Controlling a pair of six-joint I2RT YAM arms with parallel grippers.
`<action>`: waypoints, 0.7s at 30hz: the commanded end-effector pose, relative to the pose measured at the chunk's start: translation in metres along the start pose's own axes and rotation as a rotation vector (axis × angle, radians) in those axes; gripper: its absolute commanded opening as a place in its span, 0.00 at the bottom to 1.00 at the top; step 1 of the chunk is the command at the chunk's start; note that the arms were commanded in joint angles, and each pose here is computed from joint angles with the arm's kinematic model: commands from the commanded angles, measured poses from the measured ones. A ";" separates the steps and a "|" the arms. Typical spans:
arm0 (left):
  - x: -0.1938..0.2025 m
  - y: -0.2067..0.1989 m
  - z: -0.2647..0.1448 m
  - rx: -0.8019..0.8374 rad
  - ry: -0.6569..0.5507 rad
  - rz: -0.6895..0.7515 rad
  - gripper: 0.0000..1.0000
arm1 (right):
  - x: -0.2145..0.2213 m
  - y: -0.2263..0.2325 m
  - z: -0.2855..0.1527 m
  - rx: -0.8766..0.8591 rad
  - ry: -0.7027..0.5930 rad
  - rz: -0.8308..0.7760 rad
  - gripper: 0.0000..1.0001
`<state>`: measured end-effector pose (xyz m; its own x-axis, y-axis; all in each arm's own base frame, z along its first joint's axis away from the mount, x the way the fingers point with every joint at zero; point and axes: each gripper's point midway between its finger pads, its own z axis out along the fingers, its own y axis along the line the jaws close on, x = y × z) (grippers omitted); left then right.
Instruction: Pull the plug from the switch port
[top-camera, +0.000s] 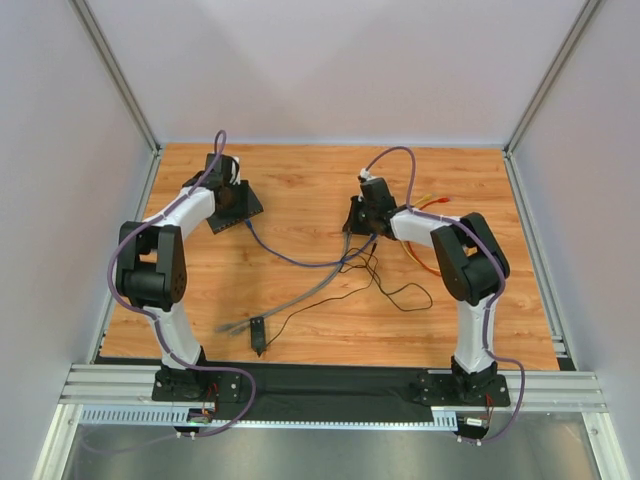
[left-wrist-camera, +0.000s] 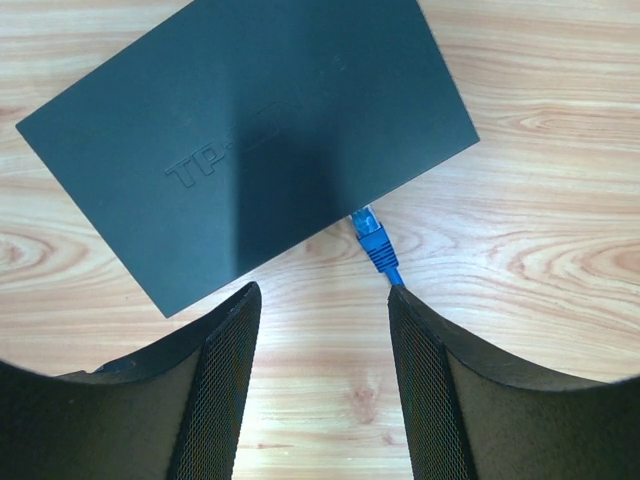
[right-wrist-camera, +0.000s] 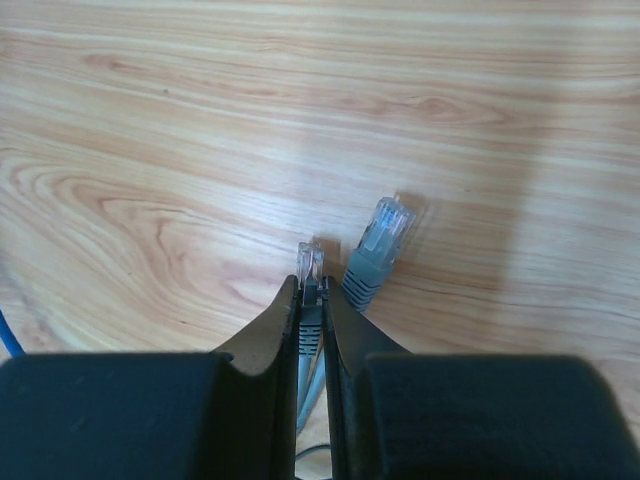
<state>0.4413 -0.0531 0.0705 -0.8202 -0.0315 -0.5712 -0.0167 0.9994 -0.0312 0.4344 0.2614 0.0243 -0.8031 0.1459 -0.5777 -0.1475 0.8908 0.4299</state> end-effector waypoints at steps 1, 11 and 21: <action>-0.022 -0.001 -0.018 0.031 -0.084 -0.033 0.62 | -0.005 -0.036 -0.011 0.142 -0.003 -0.048 0.04; -0.019 0.006 -0.019 0.025 -0.084 -0.046 0.62 | -0.016 -0.052 -0.045 0.257 -0.054 -0.062 0.16; -0.020 0.010 -0.024 0.026 -0.101 -0.061 0.63 | -0.042 -0.023 -0.064 0.302 -0.046 -0.015 0.83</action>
<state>0.4391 -0.0437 0.0795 -0.8010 -0.0665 -0.5949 -0.0368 0.9974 -0.0620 0.4229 0.2026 0.0545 -0.7913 0.1113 -0.6013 -0.0200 0.9781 0.2074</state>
